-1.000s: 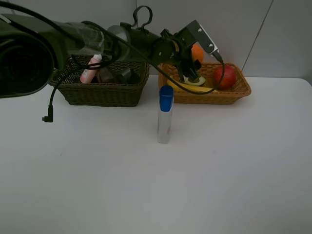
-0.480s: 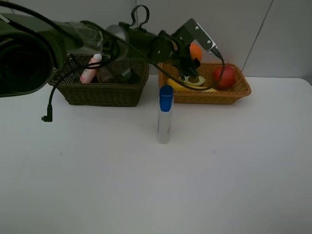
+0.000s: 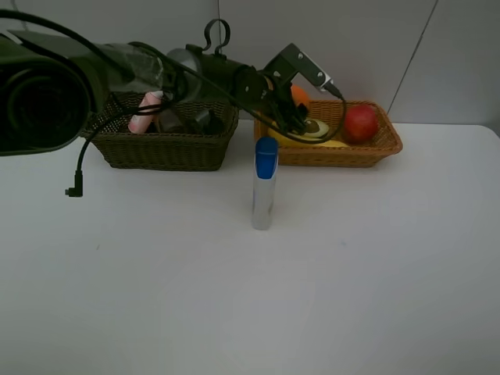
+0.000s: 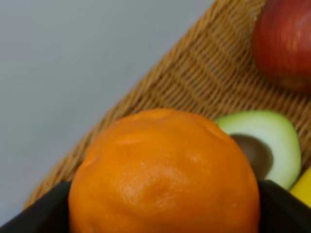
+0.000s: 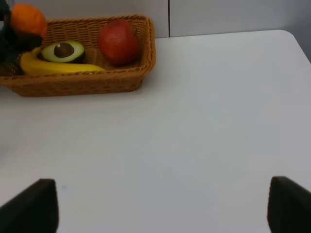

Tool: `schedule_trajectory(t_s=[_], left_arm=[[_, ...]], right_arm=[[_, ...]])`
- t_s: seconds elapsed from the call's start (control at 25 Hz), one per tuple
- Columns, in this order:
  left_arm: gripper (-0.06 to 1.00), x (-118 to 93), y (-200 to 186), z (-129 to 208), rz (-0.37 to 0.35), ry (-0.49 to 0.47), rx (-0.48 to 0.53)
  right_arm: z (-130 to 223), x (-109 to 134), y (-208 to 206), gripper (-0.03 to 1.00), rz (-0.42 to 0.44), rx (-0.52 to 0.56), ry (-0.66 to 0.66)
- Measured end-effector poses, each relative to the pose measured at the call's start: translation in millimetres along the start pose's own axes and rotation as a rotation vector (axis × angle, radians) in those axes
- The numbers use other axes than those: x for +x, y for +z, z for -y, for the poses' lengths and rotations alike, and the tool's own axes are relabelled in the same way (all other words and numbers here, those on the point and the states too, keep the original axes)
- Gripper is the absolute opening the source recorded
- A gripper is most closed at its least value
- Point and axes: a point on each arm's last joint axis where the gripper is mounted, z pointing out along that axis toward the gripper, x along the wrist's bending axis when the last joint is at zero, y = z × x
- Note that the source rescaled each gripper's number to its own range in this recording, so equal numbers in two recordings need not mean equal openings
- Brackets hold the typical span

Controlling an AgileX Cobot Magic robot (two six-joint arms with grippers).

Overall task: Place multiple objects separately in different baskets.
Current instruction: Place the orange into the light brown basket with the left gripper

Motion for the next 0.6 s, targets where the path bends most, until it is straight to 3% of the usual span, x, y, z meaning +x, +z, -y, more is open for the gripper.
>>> schedule_trajectory(t_s=[0.6], left_arm=[[0.92, -1.5, -0.1, 3.7, 0.016, -0.007, 0.04]], right_arm=[[0.0, 0.0, 0.0, 0.85, 0.0, 0.0, 0.0]])
